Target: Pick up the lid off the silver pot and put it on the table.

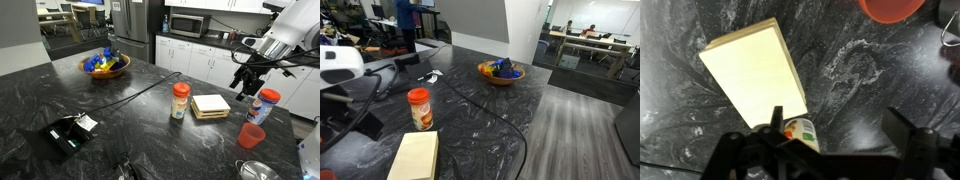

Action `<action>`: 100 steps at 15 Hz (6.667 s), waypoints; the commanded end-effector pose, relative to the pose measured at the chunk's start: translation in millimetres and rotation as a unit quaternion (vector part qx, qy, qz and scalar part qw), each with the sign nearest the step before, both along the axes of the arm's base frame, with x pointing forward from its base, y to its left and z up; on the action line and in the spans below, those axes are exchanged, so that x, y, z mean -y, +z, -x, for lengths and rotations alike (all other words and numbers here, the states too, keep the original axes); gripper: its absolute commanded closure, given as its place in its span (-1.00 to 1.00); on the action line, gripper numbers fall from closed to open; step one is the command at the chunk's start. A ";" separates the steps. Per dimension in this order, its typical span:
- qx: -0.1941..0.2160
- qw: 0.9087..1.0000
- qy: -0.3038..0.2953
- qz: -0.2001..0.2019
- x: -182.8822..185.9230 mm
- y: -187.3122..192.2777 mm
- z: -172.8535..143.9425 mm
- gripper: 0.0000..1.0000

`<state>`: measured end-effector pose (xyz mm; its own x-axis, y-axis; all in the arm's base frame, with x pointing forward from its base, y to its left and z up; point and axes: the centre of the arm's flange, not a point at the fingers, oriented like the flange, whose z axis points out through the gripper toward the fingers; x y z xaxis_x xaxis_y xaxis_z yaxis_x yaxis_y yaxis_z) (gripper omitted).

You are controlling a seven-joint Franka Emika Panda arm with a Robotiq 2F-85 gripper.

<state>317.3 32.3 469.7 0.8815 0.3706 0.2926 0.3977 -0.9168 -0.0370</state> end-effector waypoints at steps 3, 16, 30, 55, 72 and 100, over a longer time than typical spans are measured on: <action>-0.001 1.000 0.000 -0.001 -2.3 -0.1 0.3 -1.00; -0.009 0.984 0.156 0.080 -84.5 -21.6 33.4 -1.00; -0.017 0.975 0.202 0.090 -128.6 -24.5 40.1 -1.00; -0.031 0.946 0.294 0.129 -187.7 -54.2 82.1 -1.00; -0.065 0.935 0.324 0.130 -226.0 -95.5 123.7 -1.00; -0.096 0.949 0.277 0.111 -232.4 -119.9 126.0 -1.00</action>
<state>199.9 278.9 367.0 0.5492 0.8357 -0.0049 0.8356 -0.5492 0.0110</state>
